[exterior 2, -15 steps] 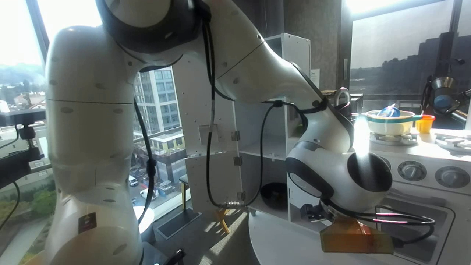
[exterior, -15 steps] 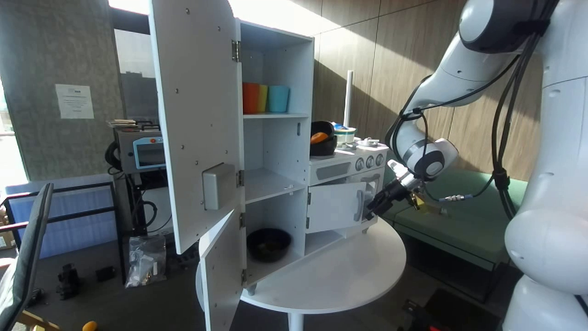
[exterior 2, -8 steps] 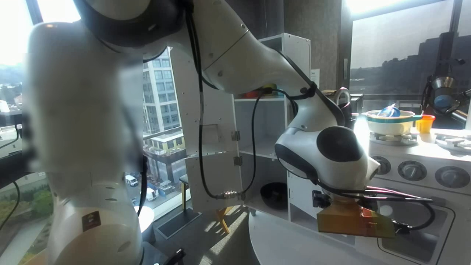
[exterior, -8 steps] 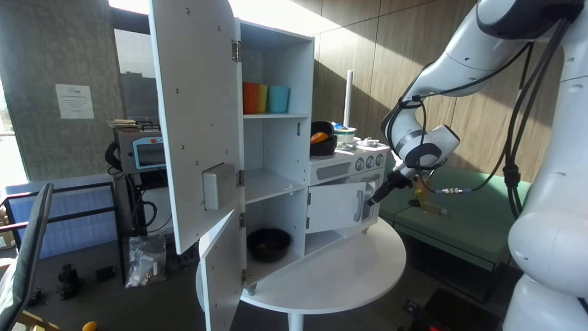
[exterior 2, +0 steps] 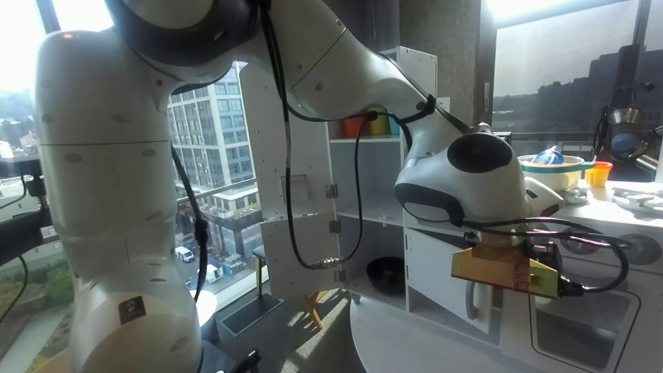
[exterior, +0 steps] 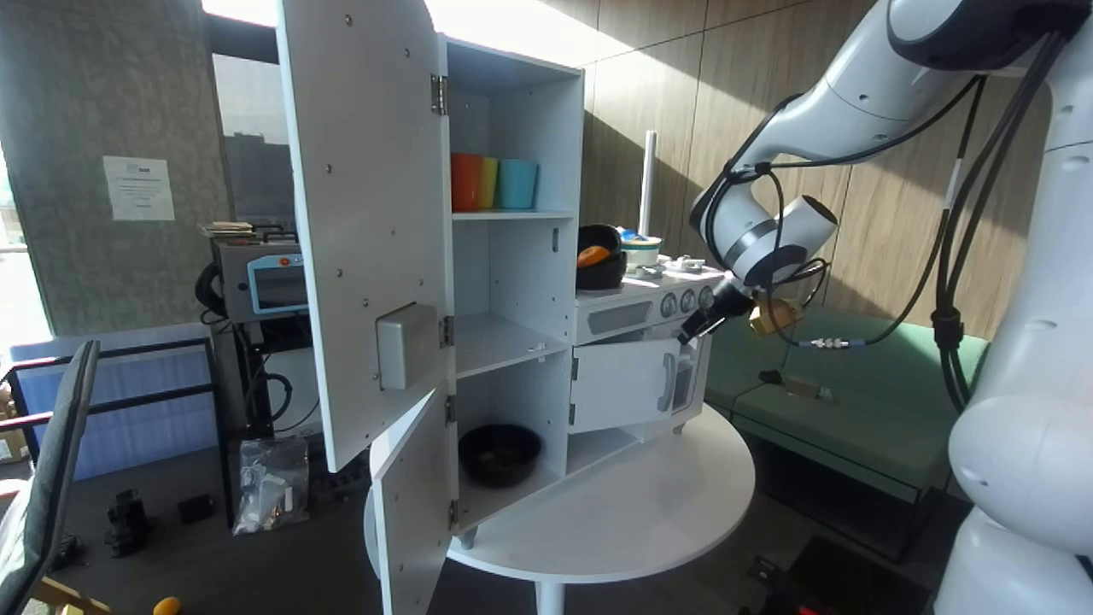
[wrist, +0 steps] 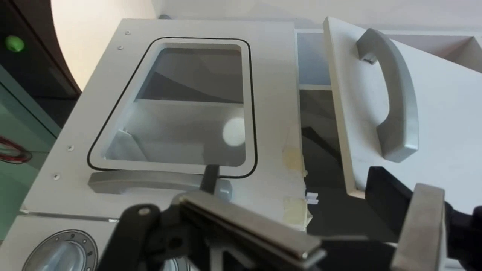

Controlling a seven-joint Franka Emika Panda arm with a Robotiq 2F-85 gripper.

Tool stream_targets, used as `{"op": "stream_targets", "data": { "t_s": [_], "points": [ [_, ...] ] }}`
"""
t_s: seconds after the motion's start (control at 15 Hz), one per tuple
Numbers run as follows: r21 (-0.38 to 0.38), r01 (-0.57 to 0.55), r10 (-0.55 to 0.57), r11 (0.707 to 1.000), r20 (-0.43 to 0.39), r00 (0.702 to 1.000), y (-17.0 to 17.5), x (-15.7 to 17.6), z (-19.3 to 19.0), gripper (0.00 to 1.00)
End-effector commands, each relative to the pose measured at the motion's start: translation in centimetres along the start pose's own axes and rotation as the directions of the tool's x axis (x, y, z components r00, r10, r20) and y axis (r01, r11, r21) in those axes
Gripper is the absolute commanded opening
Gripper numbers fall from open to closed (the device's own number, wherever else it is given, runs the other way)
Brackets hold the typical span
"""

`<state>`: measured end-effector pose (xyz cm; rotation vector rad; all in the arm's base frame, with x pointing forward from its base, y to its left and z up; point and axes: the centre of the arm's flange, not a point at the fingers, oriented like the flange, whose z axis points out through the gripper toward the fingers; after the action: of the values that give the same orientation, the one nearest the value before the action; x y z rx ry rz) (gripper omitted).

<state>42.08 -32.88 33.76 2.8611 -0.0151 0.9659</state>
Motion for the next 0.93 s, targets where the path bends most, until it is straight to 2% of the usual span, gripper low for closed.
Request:
{"op": "stream_targets", "data": {
  "t_s": [0.0, 0.33, 0.6, 0.87],
  "points": [
    [-0.025, -0.07, 0.071, 0.997, 0.019, 0.997, 1.2, 3.4, -3.5, 1.0],
    [0.006, -0.124, 0.124, 0.992, -0.004, 0.992, 1.1, 5.6, -4.2, 1.0],
    [0.004, -0.112, 0.112, 0.994, 0.022, 0.993, 0.1, 6.3, -1.9, 1.0],
    [0.021, -0.113, 0.112, 0.993, 0.057, 0.992, -0.3, 5.6, 0.6, 1.0]
  ]
}}
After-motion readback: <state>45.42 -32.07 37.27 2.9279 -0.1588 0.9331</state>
